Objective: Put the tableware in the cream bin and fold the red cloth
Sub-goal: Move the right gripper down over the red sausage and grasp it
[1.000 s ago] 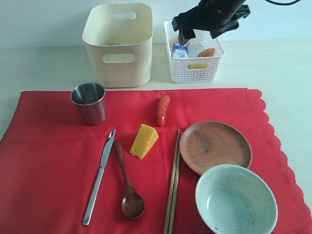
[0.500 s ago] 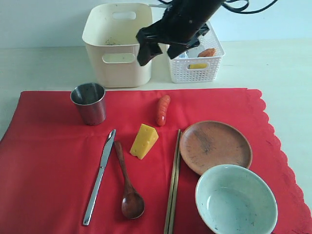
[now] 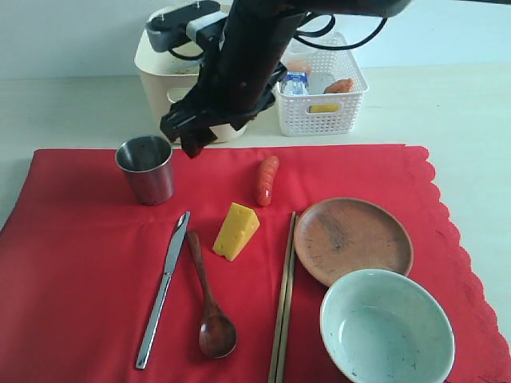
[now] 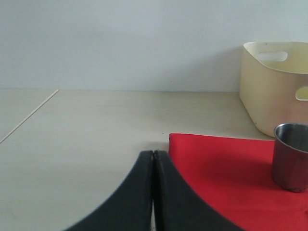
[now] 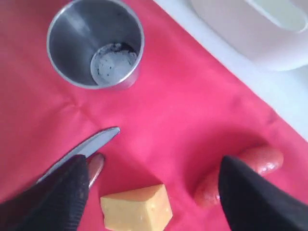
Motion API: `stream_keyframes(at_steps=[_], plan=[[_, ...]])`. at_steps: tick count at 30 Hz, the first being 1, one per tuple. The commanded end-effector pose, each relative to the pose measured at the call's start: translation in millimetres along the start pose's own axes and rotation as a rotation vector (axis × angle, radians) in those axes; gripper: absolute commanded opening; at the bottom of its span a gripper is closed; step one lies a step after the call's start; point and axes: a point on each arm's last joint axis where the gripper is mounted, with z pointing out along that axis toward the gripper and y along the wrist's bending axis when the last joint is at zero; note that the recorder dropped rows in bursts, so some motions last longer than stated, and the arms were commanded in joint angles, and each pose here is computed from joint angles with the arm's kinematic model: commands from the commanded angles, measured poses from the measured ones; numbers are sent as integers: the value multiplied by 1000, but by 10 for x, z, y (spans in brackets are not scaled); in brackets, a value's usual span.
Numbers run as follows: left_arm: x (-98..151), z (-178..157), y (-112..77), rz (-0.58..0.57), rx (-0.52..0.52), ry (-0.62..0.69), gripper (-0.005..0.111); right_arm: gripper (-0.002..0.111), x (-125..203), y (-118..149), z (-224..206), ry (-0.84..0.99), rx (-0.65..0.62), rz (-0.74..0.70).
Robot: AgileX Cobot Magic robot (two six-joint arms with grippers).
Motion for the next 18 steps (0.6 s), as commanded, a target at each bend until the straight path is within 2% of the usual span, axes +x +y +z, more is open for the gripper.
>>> stream_keyframes(at_steps=[1,4,6,10,13,15,18], plan=[[-6,-4,0,-8,0,-9,0,49,183,33,150,32,4,1],[-6,-4,0,-8,0,-9,0,34,288,26,245,34,5,10],[-6,-4,0,-8,0,-9,0,29,320,23,279,33,7,13],[-6,-4,0,-8,0,-9,0,28,319,22,279,32,7,11],[-6,-4,0,-8,0,-9,0,30,322,12,279,36,18,-10],[-6,-4,0,-8,0,-9,0,35,324,-6,279,39,38,-31],[-6,-4,0,-8,0,-9,0,51,325,-17,278,41,49,-68]])
